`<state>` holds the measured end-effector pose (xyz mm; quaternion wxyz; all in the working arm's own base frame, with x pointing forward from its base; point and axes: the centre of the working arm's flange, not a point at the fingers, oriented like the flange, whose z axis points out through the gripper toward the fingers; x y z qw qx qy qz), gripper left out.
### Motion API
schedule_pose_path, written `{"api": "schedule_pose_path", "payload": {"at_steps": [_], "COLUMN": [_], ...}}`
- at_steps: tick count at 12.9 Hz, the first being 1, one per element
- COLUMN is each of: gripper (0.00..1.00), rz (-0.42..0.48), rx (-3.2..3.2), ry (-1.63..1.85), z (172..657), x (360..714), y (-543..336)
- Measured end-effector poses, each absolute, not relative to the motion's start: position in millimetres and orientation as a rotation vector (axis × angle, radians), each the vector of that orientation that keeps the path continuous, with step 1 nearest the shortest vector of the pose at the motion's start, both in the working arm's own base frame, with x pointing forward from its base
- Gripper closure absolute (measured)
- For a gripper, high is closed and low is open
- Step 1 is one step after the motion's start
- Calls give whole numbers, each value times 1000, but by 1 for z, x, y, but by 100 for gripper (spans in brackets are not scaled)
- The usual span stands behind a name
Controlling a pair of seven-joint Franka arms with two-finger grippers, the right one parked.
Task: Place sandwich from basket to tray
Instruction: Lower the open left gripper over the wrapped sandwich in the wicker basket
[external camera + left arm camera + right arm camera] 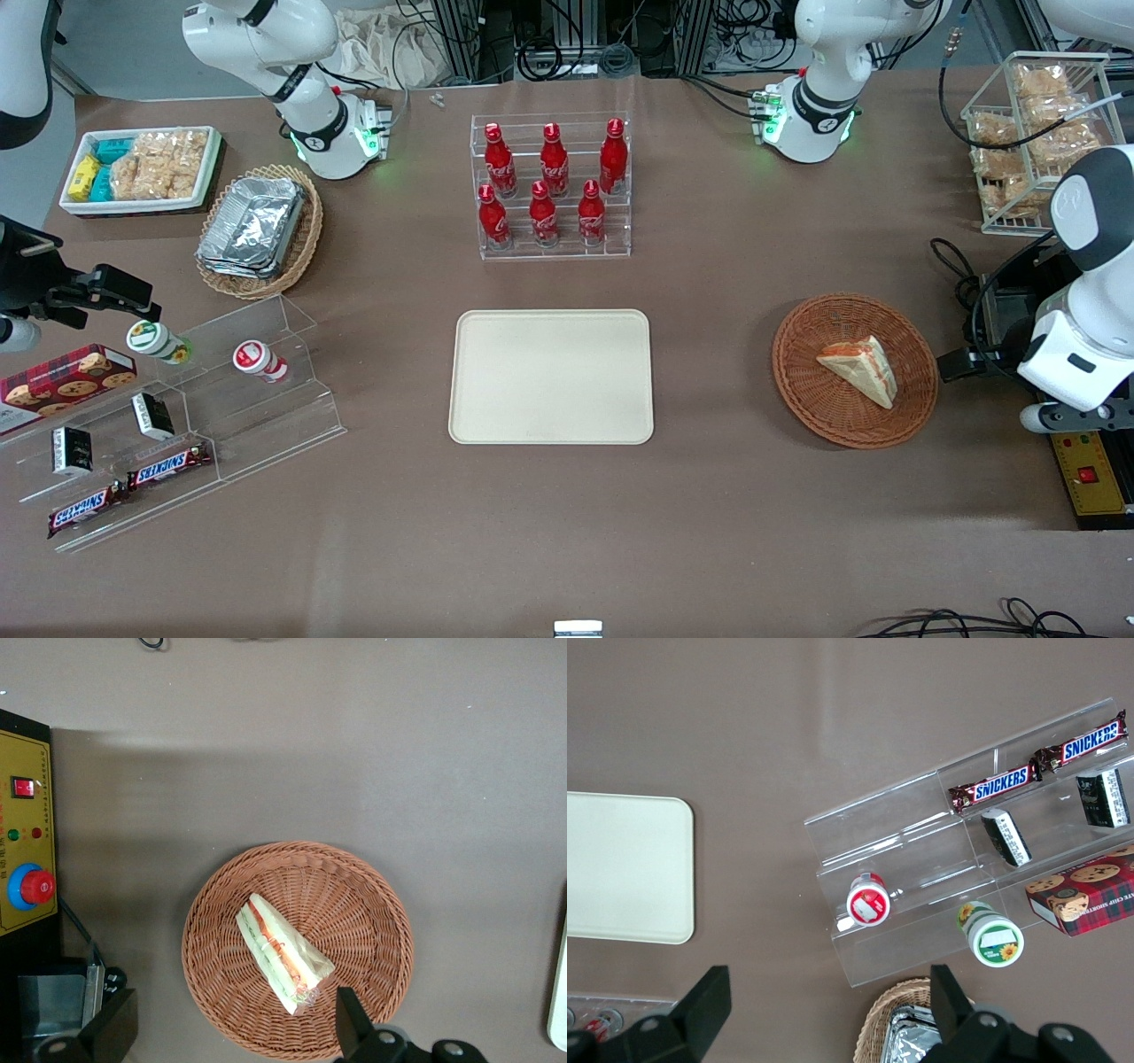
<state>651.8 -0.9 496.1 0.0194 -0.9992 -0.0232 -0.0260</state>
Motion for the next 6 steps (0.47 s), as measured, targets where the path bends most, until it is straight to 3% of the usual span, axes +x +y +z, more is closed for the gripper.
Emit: {"api": "schedule_pose_path", "payload": {"at_steps": [6], "gripper": [0], "rz": [-7], "rx": [-3099], "ry": [-67], "z": [491], "x": [647], "y": [-10]}}
